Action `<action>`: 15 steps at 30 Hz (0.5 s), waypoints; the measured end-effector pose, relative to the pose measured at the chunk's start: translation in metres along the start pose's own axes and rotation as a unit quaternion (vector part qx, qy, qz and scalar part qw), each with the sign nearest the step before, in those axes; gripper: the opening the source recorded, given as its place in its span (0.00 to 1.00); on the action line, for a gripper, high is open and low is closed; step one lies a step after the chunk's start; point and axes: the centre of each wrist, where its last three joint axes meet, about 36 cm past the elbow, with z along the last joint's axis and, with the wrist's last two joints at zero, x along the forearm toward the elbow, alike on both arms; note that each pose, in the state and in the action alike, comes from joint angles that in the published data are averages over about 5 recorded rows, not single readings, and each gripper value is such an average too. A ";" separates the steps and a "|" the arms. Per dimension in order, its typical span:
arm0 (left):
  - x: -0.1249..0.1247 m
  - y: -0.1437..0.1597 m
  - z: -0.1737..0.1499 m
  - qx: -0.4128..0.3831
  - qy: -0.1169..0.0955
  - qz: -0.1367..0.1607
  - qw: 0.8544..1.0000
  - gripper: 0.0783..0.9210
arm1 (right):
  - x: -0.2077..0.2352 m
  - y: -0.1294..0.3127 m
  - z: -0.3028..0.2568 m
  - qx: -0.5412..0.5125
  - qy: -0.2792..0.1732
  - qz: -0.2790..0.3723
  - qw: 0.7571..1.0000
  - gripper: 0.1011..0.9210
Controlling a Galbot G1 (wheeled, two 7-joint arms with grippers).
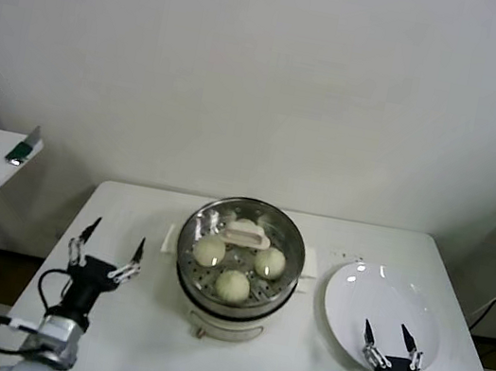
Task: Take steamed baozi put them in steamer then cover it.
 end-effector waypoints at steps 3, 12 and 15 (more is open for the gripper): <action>0.008 0.005 0.022 0.039 0.004 -0.007 0.999 0.88 | 0.000 0.001 0.002 0.000 -0.002 -0.001 1.000 0.88; 0.028 0.003 0.086 0.115 0.012 -0.028 0.993 0.88 | 0.000 0.005 0.003 -0.001 -0.004 -0.005 1.000 0.88; 0.033 0.000 0.103 0.128 0.017 -0.032 0.991 0.88 | 0.000 0.006 0.003 -0.002 -0.004 -0.006 1.000 0.88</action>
